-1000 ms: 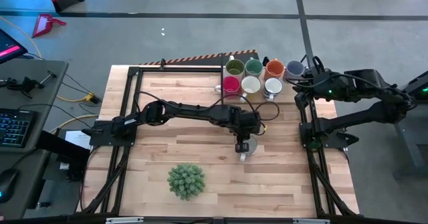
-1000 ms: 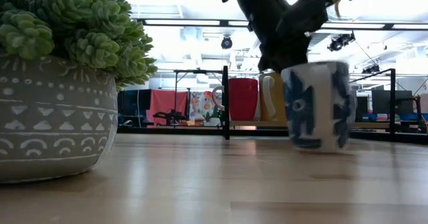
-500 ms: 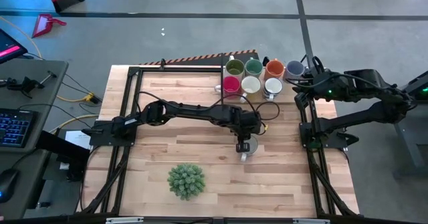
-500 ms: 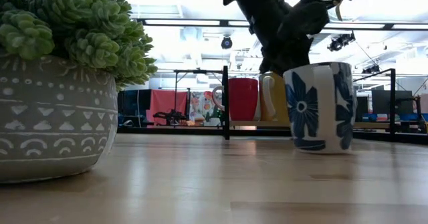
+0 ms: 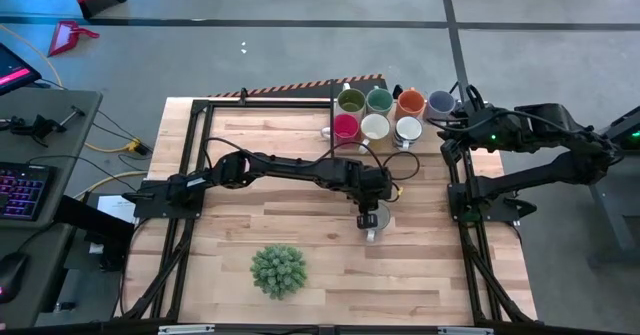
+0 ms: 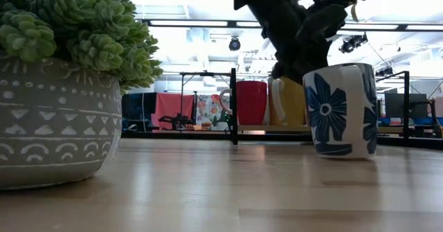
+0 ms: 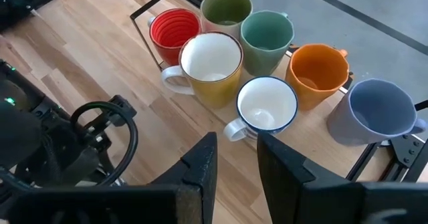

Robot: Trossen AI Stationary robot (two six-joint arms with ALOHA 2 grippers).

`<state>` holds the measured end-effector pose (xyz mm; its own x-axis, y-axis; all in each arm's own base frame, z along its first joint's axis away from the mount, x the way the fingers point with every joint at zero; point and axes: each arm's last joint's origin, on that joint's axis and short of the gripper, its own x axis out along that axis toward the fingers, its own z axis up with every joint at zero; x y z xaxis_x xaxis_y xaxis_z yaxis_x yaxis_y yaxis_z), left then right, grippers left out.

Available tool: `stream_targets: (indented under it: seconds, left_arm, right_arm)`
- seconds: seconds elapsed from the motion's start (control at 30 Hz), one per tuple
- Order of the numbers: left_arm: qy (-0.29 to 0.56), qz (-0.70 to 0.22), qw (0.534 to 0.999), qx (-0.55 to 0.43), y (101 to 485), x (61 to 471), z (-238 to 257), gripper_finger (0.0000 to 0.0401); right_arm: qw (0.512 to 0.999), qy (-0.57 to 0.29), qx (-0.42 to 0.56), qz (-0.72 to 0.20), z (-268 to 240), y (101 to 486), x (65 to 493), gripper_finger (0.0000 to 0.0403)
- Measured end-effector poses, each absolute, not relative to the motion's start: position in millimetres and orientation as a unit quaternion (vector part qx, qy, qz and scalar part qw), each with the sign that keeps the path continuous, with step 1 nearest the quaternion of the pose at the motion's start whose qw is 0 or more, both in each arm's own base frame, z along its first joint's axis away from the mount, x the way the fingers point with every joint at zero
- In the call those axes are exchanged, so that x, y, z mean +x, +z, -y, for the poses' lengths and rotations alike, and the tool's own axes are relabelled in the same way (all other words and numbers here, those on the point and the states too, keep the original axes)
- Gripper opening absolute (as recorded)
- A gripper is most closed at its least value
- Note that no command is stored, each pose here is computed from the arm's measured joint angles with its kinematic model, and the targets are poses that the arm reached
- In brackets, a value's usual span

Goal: Place coffee mugs
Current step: Put the white mug on the shelf

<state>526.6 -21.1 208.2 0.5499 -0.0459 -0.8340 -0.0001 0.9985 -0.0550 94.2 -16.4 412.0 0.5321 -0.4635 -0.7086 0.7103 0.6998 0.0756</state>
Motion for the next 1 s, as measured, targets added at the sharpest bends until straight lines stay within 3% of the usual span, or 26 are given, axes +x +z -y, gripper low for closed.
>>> stream_targets:
  seconds: [0.27, 0.63, 1.0]
  left_arm:
    - [-0.011, -0.472, 0.881, -0.024, 211, 527, 21, 0.0094]
    - [-0.006, -0.438, 0.899, -0.021, 244, 527, 13, 0.0168]
    - [-0.025, -0.395, 0.918, -0.002, 311, 499, 13, 0.0177]
  right_arm:
    - [0.857, -0.340, 0.180, -0.344, 16, 412, 94, 0.0085]
    - [0.852, -0.331, 0.182, -0.363, 15, 410, 92, 0.0085]
    - [0.852, -0.339, 0.166, -0.363, 16, 410, 92, 0.0085]
